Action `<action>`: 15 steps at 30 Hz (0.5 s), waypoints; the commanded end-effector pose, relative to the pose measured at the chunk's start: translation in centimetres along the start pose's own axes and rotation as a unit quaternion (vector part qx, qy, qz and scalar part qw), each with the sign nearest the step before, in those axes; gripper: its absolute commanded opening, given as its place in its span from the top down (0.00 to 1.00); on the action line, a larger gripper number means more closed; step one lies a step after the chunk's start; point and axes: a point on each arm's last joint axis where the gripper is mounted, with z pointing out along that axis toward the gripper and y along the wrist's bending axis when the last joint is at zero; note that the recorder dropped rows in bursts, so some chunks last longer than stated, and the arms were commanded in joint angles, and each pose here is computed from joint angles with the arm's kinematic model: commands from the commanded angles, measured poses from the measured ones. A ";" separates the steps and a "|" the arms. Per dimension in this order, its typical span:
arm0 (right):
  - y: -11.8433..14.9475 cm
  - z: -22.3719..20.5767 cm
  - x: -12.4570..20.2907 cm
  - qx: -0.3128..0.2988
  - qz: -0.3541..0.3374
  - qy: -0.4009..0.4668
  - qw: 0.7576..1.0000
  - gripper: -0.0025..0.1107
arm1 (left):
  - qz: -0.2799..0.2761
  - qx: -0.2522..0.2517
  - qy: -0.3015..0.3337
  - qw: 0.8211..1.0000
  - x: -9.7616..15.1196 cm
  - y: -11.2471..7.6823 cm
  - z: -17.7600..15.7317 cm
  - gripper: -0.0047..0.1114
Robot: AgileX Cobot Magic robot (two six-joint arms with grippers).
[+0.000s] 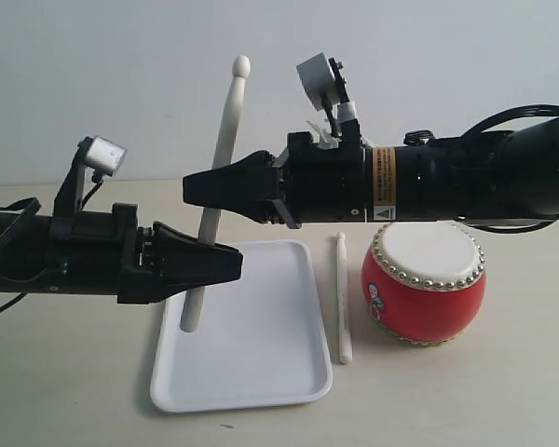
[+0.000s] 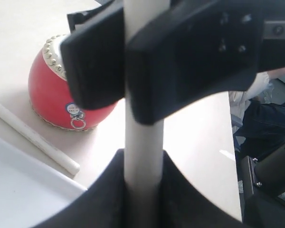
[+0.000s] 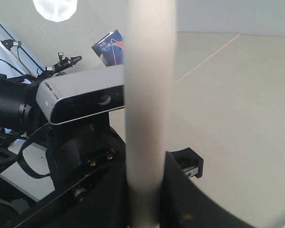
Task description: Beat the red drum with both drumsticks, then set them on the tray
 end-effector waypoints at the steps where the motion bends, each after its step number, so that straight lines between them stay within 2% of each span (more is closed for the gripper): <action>1: 0.0 0.0 -0.1 -0.001 -0.003 0.000 1.000 0.98 | 0.021 0.003 -0.014 1.000 -0.4 -0.1 0.0 0.96; 4: 0.0 0.0 -0.1 0.000 -0.001 0.002 1.000 0.97 | 0.023 0.003 -0.014 1.000 -0.4 -0.1 0.0 0.96; 5: 0.0 0.0 -0.1 -0.001 0.001 0.004 1.000 0.94 | 0.023 0.003 -0.014 1.000 -0.4 -0.1 0.0 0.96; 6: 0.0 0.0 -0.1 -0.001 0.006 0.005 1.000 0.89 | 0.023 0.003 -0.014 1.000 -0.4 -0.1 0.0 0.96; 12: 0.0 0.0 0.0 -0.001 0.007 0.006 1.000 0.49 | 0.026 0.003 -0.014 1.000 -0.4 -0.1 0.0 0.96; 14: 0.0 0.0 -0.1 0.000 0.016 0.003 1.000 0.42 | 0.024 0.003 -0.014 1.000 -0.4 -0.1 0.0 0.96; 15: -0.1 0.0 -0.1 0.001 0.020 0.002 1.000 0.41 | 0.024 0.003 -0.014 1.000 -0.4 -0.1 0.0 0.96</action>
